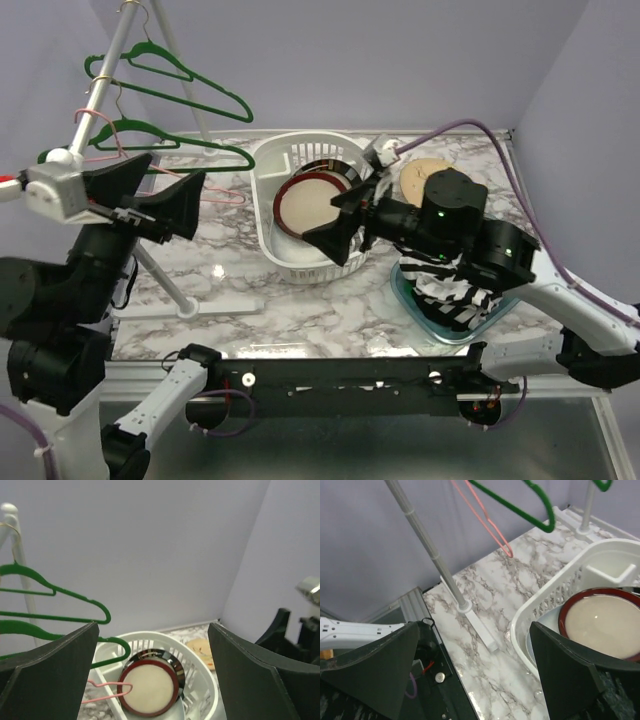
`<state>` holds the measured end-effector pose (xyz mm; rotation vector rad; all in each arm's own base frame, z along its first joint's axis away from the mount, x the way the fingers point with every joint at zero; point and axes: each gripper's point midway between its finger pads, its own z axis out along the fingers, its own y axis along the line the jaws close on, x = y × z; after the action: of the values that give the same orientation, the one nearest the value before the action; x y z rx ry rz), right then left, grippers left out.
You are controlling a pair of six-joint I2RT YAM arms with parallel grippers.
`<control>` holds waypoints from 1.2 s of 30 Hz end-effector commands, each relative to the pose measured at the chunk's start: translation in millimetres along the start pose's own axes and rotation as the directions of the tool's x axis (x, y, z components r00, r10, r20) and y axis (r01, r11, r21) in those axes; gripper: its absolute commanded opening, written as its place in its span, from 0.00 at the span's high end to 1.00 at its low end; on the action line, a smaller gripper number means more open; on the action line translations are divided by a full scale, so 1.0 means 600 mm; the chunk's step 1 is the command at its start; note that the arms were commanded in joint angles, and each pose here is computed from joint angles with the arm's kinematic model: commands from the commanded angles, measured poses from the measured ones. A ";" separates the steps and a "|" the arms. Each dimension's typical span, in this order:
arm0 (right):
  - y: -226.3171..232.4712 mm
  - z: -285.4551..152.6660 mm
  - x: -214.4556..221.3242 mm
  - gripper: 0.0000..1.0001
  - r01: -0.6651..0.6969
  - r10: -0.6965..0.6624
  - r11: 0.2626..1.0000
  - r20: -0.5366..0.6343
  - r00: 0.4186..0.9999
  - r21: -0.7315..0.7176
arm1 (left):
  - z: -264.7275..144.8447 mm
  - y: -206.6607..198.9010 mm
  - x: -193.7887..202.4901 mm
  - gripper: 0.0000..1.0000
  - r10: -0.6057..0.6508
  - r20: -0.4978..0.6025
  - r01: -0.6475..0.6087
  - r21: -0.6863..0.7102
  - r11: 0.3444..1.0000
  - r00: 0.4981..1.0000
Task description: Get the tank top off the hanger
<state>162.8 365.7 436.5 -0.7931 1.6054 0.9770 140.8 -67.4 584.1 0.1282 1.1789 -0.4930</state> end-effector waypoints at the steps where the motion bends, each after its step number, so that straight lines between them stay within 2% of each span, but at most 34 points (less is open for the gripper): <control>1: -0.061 -0.067 0.020 0.00 -0.129 0.125 0.966 0.032 0.992 0.223 | 0.034 -0.024 0.089 0.01 -0.032 -0.158 0.051 0.116 0.992 0.987; 6: -0.093 -0.144 0.019 0.00 -0.217 0.186 0.925 0.126 0.974 0.312 | 0.049 -0.057 0.156 0.01 -0.078 -0.247 0.139 0.242 0.960 0.966; 13: -0.133 -0.224 0.026 0.00 -0.323 0.244 0.854 0.235 0.941 0.408 | 0.049 -0.100 0.237 0.01 -0.147 -0.407 0.307 0.362 0.880 0.902; 17: -0.134 -0.238 0.034 0.00 -0.349 0.260 0.851 0.263 0.929 0.392 | 0.041 -0.109 0.253 0.01 -0.156 -0.434 0.340 0.389 0.856 0.887; 22: -0.120 -0.238 0.036 0.00 -0.385 0.305 0.857 0.266 0.914 0.342 | 0.012 -0.133 0.270 0.01 -0.197 -0.483 0.428 0.433 0.793 0.853; 36: -0.129 -0.249 0.043 0.00 -0.402 0.310 0.844 0.290 0.905 0.355 | -0.019 -0.137 0.266 0.01 -0.204 -0.480 0.432 0.432 0.792 0.854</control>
<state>158.2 203.1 412.9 -0.1272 1.7165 0.9075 148.0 -180.8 448.3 0.5085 1.4587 -1.1092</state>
